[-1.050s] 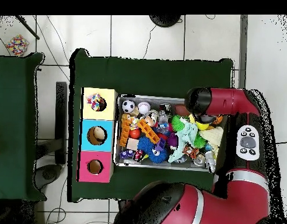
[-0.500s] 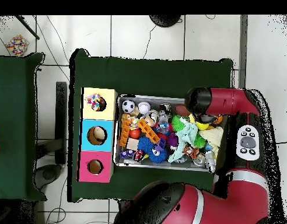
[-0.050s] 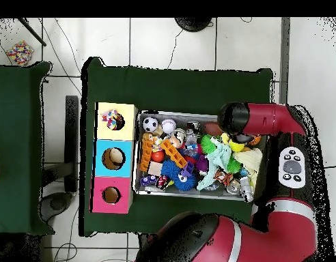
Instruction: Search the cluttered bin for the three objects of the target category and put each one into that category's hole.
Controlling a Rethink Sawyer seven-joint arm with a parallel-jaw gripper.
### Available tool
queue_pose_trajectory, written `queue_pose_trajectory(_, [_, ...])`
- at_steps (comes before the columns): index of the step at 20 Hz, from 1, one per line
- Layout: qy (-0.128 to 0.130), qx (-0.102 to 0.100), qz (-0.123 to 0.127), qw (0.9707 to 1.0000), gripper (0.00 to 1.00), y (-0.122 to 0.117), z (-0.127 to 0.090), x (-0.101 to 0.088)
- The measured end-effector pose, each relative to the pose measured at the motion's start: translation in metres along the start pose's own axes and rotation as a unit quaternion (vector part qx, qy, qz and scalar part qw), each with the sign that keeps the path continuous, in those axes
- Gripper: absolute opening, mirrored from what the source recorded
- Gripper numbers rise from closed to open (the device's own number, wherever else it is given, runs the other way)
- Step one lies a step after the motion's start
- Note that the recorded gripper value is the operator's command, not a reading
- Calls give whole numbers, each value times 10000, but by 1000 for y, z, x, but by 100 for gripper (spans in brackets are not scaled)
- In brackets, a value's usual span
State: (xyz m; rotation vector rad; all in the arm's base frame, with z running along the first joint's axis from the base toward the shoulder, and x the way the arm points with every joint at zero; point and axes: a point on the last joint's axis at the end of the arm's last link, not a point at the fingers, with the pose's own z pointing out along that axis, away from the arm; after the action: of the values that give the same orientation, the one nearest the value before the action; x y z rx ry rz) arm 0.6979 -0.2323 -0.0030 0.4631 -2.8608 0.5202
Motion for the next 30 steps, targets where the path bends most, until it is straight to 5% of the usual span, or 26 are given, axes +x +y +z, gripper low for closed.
queue_pose_trajectory(17, [-170,46,63,9998,100,-9,4,0])
queue_pose_trajectory(18, [-174,41,61,9998,0,-8,4,-1])
queue_pose_trajectory(30, [-329,-60,121,9994,0,-8,9,0])
